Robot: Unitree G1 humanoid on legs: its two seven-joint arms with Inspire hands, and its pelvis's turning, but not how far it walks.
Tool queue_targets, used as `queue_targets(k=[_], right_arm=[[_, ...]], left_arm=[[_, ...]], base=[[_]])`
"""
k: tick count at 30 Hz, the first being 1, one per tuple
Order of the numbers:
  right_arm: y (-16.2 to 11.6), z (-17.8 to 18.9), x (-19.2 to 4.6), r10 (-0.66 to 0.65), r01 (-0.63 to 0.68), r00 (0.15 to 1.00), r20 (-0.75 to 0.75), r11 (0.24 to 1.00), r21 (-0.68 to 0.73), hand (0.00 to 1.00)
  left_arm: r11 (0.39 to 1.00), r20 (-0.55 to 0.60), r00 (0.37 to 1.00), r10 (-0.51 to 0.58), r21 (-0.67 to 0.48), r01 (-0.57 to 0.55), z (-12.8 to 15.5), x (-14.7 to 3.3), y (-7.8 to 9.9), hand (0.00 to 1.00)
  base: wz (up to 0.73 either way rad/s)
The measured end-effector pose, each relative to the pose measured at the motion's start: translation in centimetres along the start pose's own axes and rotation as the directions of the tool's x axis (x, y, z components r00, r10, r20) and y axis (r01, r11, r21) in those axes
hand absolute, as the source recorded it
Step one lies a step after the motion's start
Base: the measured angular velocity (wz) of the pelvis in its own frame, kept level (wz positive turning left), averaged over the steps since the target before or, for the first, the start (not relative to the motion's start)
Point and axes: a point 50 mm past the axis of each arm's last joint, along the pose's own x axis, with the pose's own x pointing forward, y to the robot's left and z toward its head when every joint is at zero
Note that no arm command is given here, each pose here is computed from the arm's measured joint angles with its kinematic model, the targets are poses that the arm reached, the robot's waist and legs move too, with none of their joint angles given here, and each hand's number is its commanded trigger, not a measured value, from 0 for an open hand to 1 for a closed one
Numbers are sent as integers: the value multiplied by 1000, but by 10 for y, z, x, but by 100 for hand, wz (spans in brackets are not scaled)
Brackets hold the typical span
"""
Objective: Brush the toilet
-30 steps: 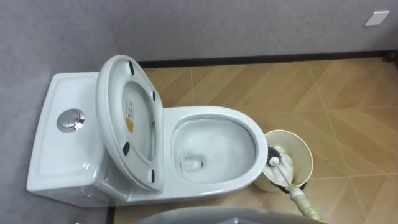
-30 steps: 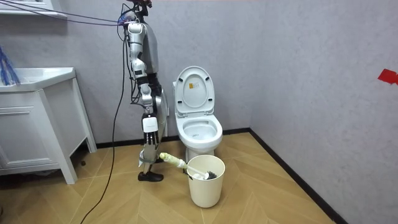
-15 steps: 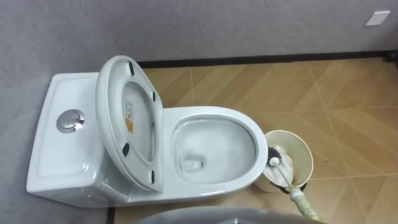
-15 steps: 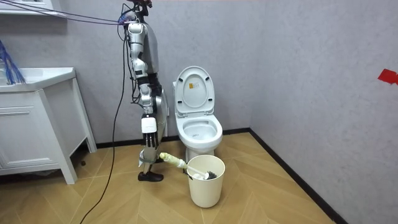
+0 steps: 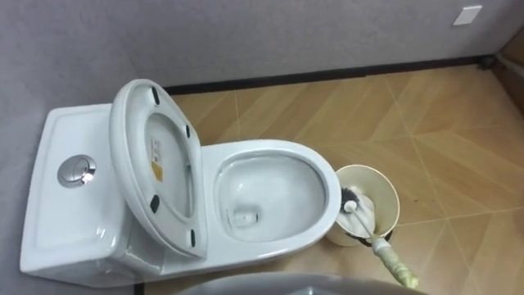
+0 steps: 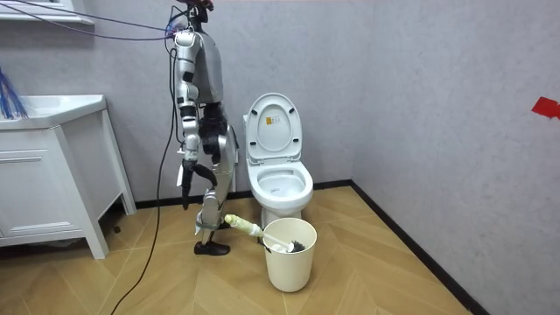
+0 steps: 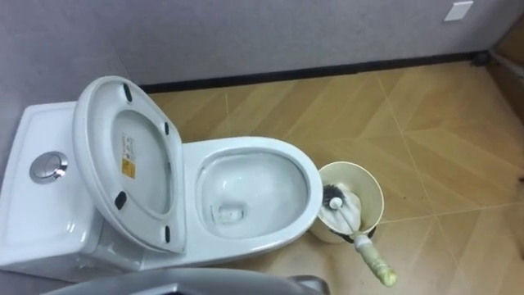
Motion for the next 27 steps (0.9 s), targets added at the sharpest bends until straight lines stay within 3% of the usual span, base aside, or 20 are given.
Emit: queue_targets(k=[4,8,17,22,27], right_arm=[[19,27,-9,24,-31,993,112,998,62,0],[55,64,-33,99,-117,950,297,992,44,0],[111,88,-76,269,-63,749,606,939,-338,0],[126,82,-84,394,21,668,631,838,-545,0],[133,78,-87,483,70,626,612,747,-662,0]], left_arm=[[1000,18,1000,25,-6,-25,3,1,5,0],[999,42,998,37,-1,-37,10,2,9,0],[994,98,994,41,100,-51,18,2,10,0],[989,122,992,42,134,-58,24,2,12,0],[988,154,987,42,139,-64,32,2,14,0]], base=[[-1],[0],[3],[-1],[12]])
